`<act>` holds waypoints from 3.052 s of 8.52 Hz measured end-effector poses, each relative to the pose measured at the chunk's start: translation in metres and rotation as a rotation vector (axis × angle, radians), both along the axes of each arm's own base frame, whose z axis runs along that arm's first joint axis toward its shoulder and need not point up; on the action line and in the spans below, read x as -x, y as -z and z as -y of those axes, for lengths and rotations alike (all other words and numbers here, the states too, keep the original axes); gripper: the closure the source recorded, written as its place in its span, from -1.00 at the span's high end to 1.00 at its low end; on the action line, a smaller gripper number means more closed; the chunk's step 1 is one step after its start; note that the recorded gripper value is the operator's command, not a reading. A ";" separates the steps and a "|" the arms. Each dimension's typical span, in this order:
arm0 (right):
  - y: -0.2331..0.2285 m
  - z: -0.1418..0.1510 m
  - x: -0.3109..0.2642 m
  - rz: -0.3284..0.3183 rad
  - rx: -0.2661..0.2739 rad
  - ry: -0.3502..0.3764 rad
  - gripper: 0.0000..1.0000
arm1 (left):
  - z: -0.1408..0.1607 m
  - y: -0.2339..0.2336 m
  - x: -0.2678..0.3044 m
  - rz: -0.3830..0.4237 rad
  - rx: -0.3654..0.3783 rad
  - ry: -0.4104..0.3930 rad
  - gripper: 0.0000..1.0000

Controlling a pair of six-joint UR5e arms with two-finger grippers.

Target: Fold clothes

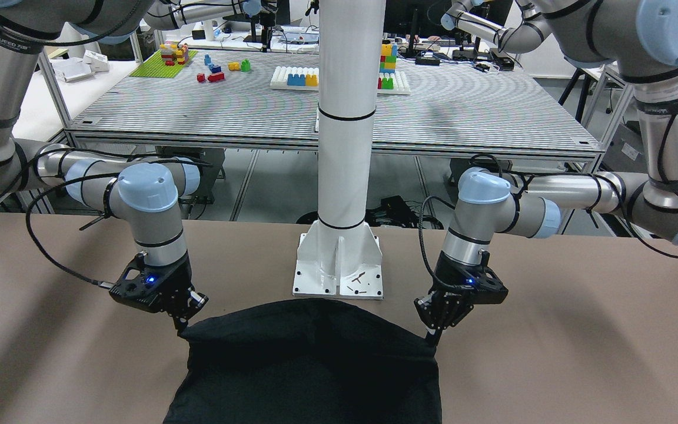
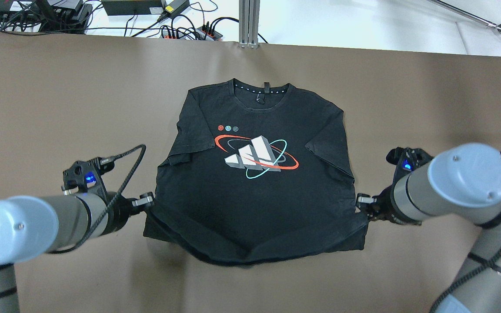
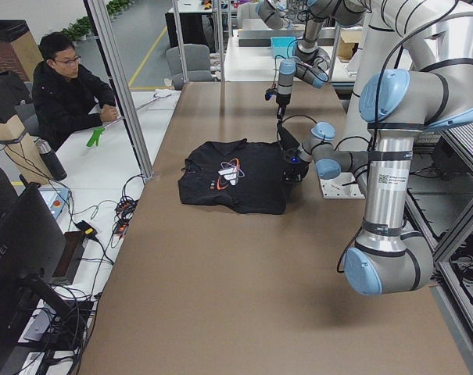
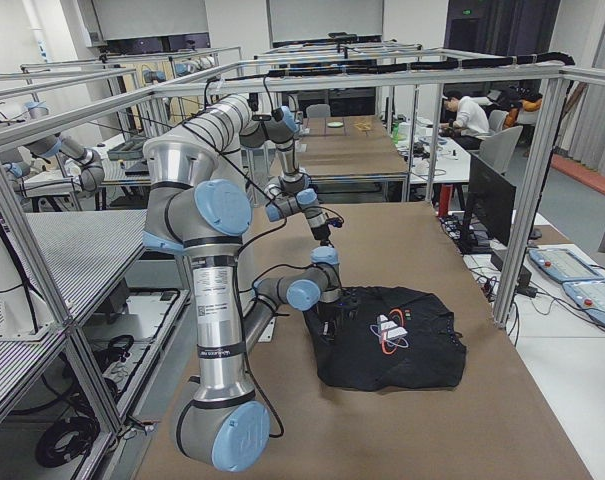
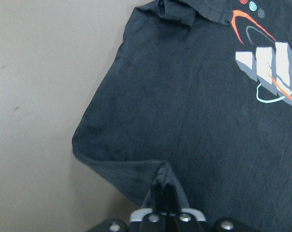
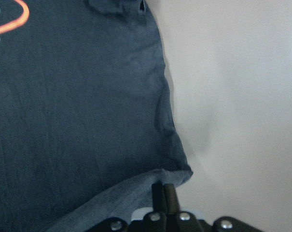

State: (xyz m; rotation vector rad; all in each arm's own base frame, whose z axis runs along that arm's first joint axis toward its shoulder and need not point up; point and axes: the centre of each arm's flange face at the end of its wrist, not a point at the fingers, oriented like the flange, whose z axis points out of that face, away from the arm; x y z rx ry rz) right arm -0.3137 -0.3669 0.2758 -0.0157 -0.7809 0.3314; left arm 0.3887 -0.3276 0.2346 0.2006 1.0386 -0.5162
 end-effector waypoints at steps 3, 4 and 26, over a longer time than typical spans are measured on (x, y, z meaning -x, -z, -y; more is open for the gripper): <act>-0.003 0.087 -0.042 -0.084 -0.070 -0.006 -1.00 | 0.074 -0.008 0.039 0.053 -0.027 -0.001 -1.00; -0.002 0.102 -0.054 -0.093 -0.085 -0.017 -1.00 | 0.081 -0.005 0.045 0.048 -0.032 -0.001 -1.00; -0.063 0.329 0.032 -0.146 -0.225 -0.258 0.37 | 0.363 -0.064 -0.037 0.092 -0.078 0.169 0.03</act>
